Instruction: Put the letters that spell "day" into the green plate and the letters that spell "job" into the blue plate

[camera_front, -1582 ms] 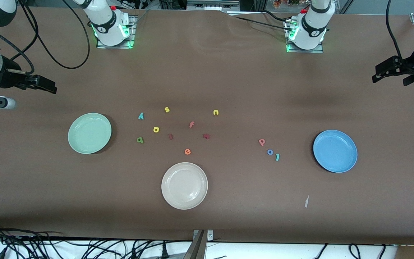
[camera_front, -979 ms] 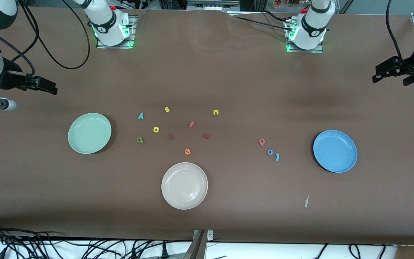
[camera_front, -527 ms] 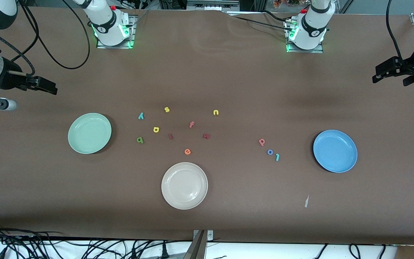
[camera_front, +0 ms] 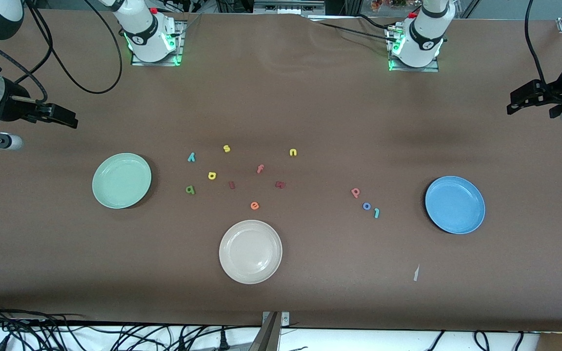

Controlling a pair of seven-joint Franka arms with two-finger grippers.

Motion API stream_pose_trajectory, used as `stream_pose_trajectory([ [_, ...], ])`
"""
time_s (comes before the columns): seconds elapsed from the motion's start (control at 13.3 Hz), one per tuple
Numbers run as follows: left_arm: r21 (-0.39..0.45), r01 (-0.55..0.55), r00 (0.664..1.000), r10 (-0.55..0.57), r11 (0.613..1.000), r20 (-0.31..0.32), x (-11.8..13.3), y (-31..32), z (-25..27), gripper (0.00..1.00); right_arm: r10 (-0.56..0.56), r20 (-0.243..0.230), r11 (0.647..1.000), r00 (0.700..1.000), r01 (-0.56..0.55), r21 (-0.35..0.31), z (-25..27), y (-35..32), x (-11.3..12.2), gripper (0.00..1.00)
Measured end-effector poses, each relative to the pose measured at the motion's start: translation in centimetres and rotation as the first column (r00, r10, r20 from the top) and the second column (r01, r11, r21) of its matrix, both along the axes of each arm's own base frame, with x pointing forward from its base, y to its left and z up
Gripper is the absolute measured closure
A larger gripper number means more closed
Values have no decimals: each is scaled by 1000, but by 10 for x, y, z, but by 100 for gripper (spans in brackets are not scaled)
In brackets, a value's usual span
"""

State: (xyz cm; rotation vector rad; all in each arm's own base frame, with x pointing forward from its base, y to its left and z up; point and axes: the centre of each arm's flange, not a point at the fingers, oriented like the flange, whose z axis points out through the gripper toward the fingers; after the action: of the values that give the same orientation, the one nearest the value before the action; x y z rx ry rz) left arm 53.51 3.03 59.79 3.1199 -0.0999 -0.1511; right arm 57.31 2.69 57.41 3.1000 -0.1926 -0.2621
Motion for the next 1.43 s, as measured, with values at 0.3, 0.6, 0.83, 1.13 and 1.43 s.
stream_pose_trajectory([
  [0.3,0,2,1000,-2,1000,21,14,0,-4,0,0,0,1000,1000,0,0,0,0,0,0],
  [0.6,-1,2,1000,-2,1000,22,24,2,-2,0,0,0,1000,1000,0,0,0,0,0,0],
  [0.83,-5,2,1000,-2,1000,-19,26,2,-14,0,0,0,1000,1000,0,0,0,0,0,0],
  [1.13,-8,2,998,-2,1000,-70,20,2,-11,0,0,0,1000,1000,0,0,0,0,0,0],
  [1.43,-6,-6,999,6,1000,-46,13,6,27,0,0,0,1000,1000,0,0,0,0,0,0],
])
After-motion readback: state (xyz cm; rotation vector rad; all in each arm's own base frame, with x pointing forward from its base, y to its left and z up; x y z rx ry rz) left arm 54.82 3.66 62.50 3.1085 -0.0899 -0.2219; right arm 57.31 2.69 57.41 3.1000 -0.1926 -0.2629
